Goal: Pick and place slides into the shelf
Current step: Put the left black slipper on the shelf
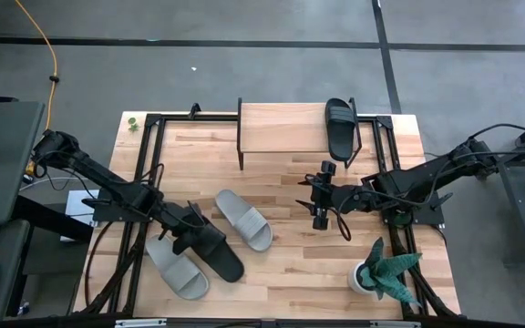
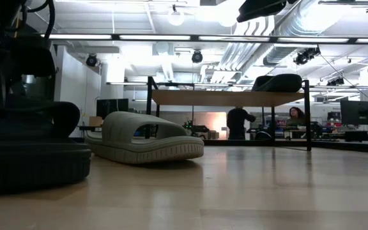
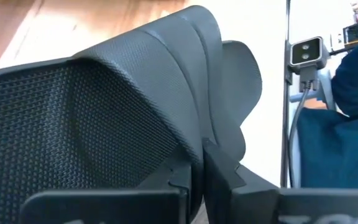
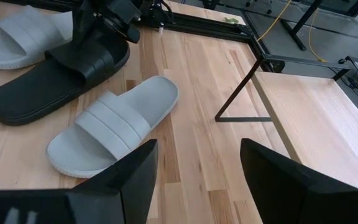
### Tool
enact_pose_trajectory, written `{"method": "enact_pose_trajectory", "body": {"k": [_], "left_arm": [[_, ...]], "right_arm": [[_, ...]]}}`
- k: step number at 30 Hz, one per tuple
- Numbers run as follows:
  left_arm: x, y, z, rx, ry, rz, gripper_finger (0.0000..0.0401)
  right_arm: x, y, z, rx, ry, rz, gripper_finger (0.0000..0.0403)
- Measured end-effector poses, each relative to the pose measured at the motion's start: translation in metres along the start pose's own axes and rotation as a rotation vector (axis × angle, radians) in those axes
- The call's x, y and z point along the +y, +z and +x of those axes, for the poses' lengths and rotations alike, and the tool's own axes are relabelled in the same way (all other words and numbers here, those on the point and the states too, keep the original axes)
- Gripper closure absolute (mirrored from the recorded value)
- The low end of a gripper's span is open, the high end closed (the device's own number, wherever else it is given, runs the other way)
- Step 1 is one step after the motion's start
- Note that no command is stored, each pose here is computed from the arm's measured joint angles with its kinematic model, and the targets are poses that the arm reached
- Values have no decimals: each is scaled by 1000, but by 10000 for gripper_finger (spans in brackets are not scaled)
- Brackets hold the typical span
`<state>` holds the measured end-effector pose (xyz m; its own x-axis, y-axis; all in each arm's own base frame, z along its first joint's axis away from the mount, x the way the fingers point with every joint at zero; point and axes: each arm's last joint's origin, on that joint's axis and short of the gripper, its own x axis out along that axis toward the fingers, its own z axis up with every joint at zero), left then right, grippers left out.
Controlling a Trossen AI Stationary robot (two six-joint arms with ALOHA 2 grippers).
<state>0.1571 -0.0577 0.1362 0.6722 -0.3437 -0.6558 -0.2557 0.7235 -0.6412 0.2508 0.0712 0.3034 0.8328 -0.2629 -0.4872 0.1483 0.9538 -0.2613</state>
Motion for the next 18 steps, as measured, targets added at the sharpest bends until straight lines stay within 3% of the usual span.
{"method": "enact_pose_trajectory", "body": {"k": [10, 18], "left_arm": [[-3, 1, 0, 13, -48, 7, 392], [-12, 6, -1, -6, -163, 23, 397]], "right_arm": [[0, 0, 0, -1, -8, -1, 182], [-1, 1, 0, -7, -38, -22, 182]]}}
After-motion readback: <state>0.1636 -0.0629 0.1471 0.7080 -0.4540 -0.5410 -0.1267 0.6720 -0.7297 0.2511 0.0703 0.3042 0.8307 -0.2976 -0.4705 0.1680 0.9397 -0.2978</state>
